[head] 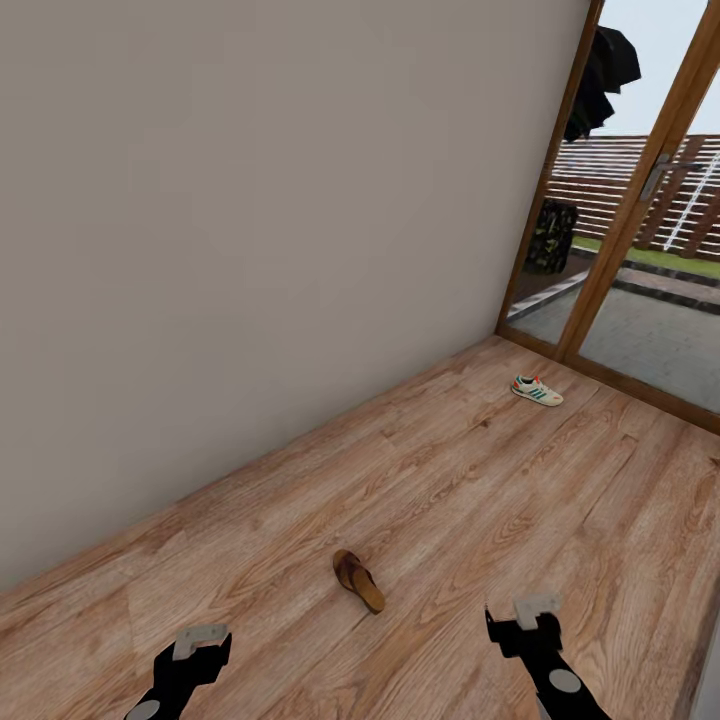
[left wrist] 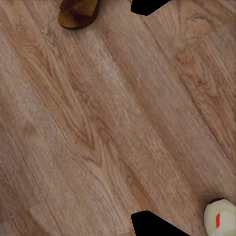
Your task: Pick up the two gym shoes and the two sandals from the corridor floor and place them onto the hallstand (shoe rack) in the corridor, making sure they are on the rack and not on the floor. Arrange them so the two gym shoes are next to each other and the two sandals are next to each other.
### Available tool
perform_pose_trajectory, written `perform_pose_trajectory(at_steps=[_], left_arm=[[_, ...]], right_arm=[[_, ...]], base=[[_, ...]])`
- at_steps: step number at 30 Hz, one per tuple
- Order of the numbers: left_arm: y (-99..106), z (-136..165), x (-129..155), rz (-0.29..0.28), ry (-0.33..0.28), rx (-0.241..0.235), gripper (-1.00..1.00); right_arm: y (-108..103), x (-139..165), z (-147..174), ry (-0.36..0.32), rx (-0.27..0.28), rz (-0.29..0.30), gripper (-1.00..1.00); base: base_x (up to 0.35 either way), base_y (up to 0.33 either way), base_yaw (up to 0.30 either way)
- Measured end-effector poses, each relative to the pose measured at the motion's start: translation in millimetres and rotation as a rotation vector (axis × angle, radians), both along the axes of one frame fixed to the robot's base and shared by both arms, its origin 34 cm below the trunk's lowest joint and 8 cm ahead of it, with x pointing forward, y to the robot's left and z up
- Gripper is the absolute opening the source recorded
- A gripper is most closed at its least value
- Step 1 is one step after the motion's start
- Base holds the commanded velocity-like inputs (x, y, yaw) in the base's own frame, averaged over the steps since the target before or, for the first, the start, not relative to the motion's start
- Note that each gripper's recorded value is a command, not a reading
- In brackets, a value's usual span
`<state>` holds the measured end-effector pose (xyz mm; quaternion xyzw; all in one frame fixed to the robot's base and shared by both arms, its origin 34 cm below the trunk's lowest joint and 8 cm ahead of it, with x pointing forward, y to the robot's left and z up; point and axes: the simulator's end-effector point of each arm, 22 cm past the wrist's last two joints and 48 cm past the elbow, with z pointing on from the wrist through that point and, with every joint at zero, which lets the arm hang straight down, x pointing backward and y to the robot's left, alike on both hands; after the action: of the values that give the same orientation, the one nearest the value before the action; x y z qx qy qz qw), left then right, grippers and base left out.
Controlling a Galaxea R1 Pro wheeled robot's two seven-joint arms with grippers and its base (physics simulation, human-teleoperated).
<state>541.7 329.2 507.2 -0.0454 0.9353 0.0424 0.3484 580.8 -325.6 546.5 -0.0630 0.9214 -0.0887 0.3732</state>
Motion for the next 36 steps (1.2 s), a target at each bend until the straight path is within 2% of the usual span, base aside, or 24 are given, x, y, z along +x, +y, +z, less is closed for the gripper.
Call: perform_pose_trajectory(at_steps=[12,25,31,36], left_arm=[[0.2,-2.2,-4.8,0.004,0.006,-0.001,1.00],[4.5,7.1,5.9,0.014,-0.049,0.010,1.00],[4.8,7.5,6.9,0.015,-0.054,0.011,1.00],[6.2,6.5,7.2,0.021,-0.054,0.012,1.00]], right_arm=[[2.6,-9.3,-8.2,0.026,0.011,0.007,1.00],[27.7,-8.7,-9.7,0.038,0.094,0.076,1.00],[30.4,-9.9,-11.2,0.043,0.105,0.084,1.00],[30.4,-12.0,-14.2,0.051,0.107,0.084,1.00]], base=[[0.117,-0.069,0.000],[0.218,-0.191,0.000],[0.151,-0.230,0.040],[-0.047,-0.110,0.148]])
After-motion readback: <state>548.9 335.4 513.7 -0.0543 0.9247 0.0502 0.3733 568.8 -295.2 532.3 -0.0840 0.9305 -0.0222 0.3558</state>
